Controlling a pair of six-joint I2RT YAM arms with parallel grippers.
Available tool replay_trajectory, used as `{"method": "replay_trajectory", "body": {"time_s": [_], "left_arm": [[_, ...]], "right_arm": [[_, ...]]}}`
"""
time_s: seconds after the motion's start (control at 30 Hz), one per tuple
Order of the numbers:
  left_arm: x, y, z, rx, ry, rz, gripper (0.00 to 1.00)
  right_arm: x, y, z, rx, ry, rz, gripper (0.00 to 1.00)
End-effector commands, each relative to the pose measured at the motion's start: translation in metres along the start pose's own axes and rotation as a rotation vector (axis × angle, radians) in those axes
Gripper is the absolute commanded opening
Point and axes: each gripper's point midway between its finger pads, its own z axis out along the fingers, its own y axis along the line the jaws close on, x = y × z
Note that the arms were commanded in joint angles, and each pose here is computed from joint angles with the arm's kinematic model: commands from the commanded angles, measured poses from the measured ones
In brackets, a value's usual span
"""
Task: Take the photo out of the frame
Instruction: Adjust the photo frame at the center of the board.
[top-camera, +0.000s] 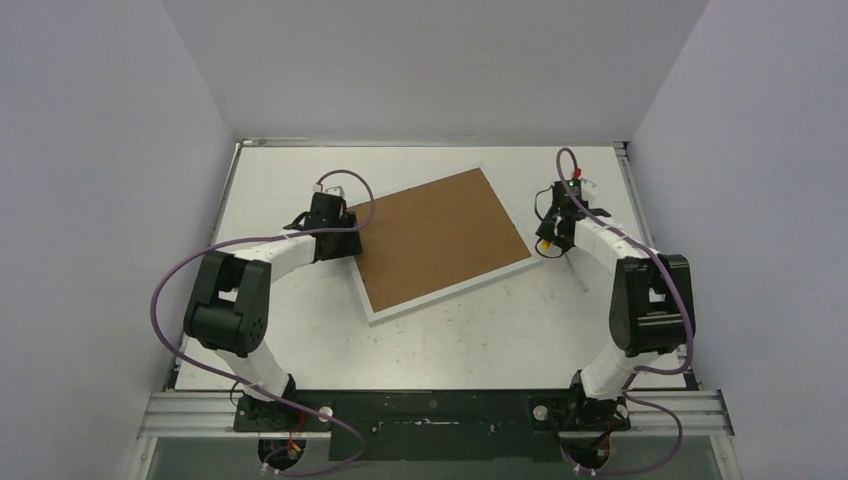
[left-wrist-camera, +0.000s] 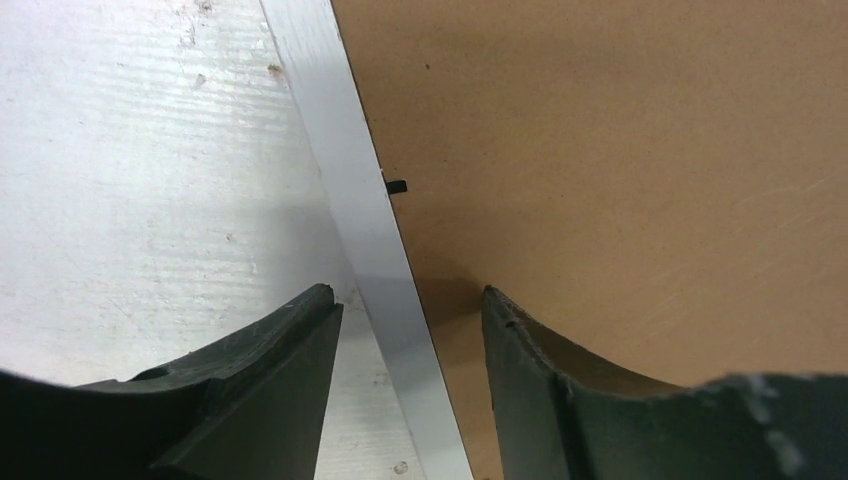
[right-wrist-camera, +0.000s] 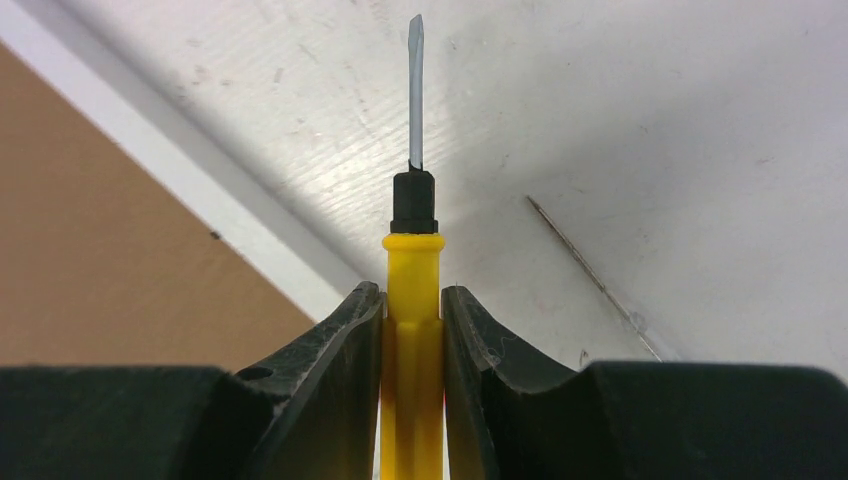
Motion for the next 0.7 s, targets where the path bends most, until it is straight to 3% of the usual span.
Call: {"method": "replay_trajectory", "body": {"time_s": [0.0, 0.13, 0.33, 0.67], "left_arm": [[-0.013, -0.016, -0.02, 0.077, -0.055, -0.037, 0.57], [-0.031, -0.014, -0.043, 0.125, -0.201, -0.107, 0.7], [-0.043, 0.016, -0.039, 0.144, -0.196, -0.322, 0.69], [-0.067, 0.063, -0.016, 0.031, -0.249, -0.453, 0.7]], "right_arm": [[-0.026, 0.009, 0.015, 0.028, -0.1, 0.027, 0.05], [-0.011, 0.013, 0.027, 0.038, -0.07, -0.011, 0.05], [0.03, 0.027, 0.028, 0.019, 0.016, -0.084, 0.05], [0.076, 0.025, 0.001, -0.045, 0.079, -0.116, 0.05]]}}
